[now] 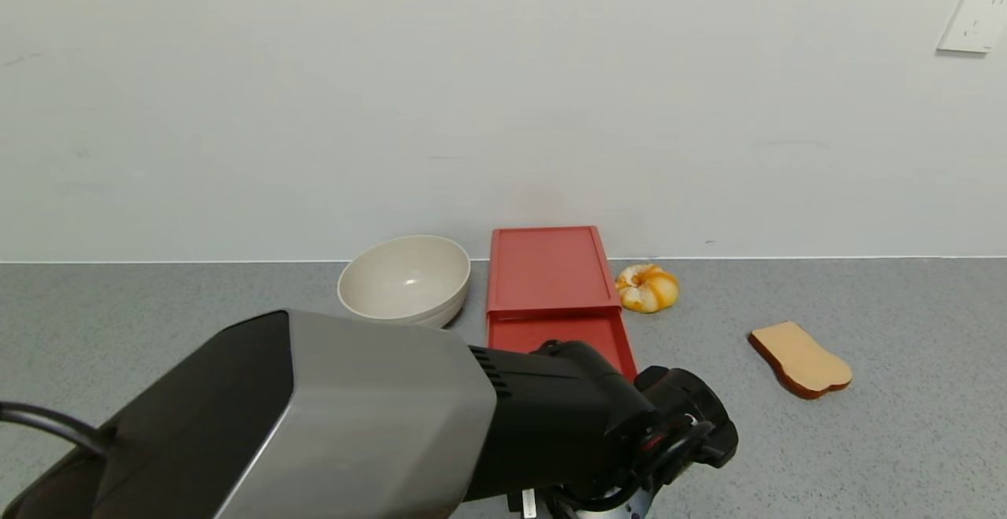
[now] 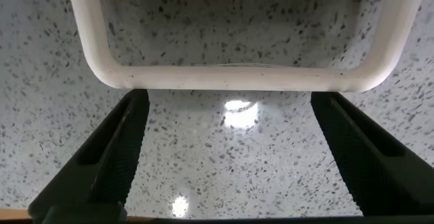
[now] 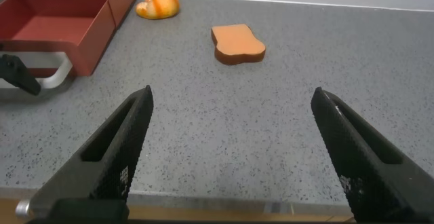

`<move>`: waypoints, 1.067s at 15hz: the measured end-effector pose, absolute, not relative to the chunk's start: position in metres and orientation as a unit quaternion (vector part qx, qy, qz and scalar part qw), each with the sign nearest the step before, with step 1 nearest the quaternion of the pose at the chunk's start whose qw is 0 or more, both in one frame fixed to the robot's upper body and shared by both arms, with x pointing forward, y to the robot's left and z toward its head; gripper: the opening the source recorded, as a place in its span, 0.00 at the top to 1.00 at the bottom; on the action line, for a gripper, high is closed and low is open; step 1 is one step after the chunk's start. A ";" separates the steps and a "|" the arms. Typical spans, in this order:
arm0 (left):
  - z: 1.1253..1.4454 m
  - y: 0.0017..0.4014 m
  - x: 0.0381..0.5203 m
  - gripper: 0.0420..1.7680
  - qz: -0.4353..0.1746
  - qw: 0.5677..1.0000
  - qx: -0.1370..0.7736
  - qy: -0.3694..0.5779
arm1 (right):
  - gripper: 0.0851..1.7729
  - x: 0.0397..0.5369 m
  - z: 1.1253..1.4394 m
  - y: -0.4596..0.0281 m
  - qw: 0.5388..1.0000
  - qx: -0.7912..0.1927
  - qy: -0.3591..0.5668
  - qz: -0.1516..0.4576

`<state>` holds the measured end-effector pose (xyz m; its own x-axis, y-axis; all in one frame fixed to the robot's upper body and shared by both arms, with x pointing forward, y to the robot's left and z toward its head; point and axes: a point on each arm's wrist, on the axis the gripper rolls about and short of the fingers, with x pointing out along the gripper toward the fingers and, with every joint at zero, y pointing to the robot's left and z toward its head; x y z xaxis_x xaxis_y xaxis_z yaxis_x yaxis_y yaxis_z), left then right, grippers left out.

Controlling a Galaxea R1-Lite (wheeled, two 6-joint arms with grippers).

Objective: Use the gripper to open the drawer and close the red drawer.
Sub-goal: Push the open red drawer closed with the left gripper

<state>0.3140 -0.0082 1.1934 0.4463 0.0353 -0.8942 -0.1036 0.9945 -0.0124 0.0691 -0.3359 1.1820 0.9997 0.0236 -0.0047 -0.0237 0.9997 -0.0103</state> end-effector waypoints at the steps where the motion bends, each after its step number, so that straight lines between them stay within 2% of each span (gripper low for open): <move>1: 1.193 -0.007 0.317 0.03 0.041 0.850 -0.032 0.524 | 0.04 0.069 1.182 -0.336 1.000 -0.005 0.002 0.012; 16: 1.198 -0.003 0.348 0.03 0.041 0.867 -0.020 0.497 | 0.04 0.069 1.182 -0.336 1.000 -0.005 0.002 0.012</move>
